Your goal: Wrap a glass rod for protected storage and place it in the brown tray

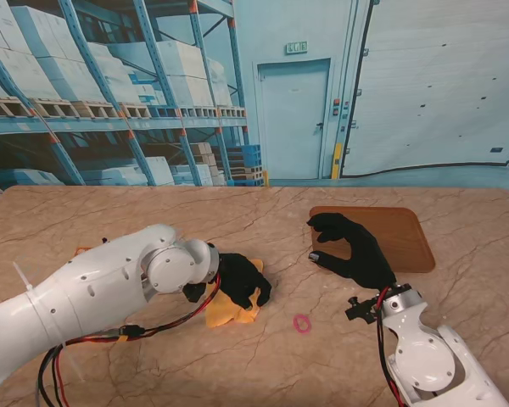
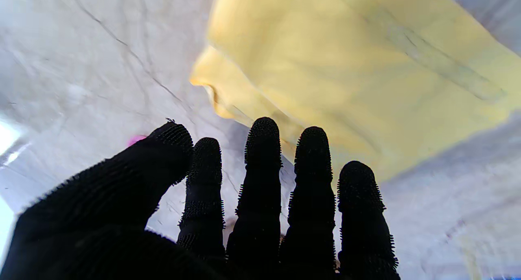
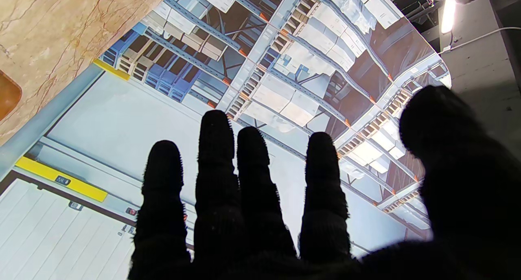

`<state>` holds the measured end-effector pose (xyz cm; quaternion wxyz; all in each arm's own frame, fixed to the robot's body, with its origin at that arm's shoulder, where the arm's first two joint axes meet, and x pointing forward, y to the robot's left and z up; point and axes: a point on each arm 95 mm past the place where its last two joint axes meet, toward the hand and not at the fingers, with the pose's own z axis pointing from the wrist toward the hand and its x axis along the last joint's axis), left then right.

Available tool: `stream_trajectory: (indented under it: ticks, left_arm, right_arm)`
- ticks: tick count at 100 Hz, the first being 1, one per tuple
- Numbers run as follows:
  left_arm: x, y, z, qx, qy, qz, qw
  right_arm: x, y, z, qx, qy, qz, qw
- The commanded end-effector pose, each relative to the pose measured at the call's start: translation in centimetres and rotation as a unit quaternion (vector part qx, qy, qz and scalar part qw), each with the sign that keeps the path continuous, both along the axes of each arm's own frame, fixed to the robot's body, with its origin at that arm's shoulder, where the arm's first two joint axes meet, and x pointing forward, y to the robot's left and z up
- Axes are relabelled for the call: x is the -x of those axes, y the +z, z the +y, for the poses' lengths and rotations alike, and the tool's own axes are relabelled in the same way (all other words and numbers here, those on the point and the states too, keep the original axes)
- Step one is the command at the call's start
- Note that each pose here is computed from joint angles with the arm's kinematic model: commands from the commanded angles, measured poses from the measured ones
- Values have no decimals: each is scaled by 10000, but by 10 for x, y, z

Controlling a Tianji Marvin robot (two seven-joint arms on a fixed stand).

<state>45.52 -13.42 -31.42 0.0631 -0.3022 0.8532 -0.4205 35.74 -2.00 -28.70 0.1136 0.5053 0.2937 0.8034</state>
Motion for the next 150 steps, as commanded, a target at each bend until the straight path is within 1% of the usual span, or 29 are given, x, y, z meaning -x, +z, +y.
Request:
stream_trajectory:
  ticks: [1,11,20,34,47,60,69,83,93,106,111,121,129,143,150]
  left_arm:
    - [5,-6,0,108,40,-141,9998]
    - [4,-5,2,238,185,-395,9988]
    - [3,-4,5,240,259,-623,9974]
    - [4,0,15,365,411,-976,9937]
    - [8,9,27,660,640,-1297,9873]
    - [15,24,40,1139,877,-1554,9773]
    - [22,36,49,1550,1020,-1775,9665]
    - [36,55,67,2063,1147,-2102,9487]
    - [48,67,81,2471,1267,-2294,9329]
    - [63,80,102,2886,1488,-2601,9093]
    - [69,84,111,2917,1589,-2809,9004]
    - [79,86,131,2799,1753,-3294,8845]
    - [87,86,145,2791,1913,-3513,8730]
    - [100,83,169,2665,2158,-3751,8612]
    - [106,81,180,2507,2256,-3894,8571]
  right_arm:
    - [2,0,2,-50,14,-19,10000]
    - [2,0,2,-51,15,-19,10000]
    - [2,0,2,-51,15,-19,10000]
    - [2,0,2,-52,18,-21,10000]
    - [2,0,2,-53,30,-35,10000]
    - [4,1,4,-53,70,-43,10000]
    - [6,1,6,-26,101,-58,9999]
    - [7,1,8,14,133,-65,9999]
    - [7,1,8,38,154,-62,9999]
    - [7,-1,8,78,175,-68,9998]
    - [6,-1,8,94,181,-70,9998]
    - [6,-2,9,126,198,-70,9997]
    - [5,-2,10,150,223,-57,9996]
    - [3,-3,13,186,265,-19,9995]
    - [3,-4,15,202,289,-1,9994]
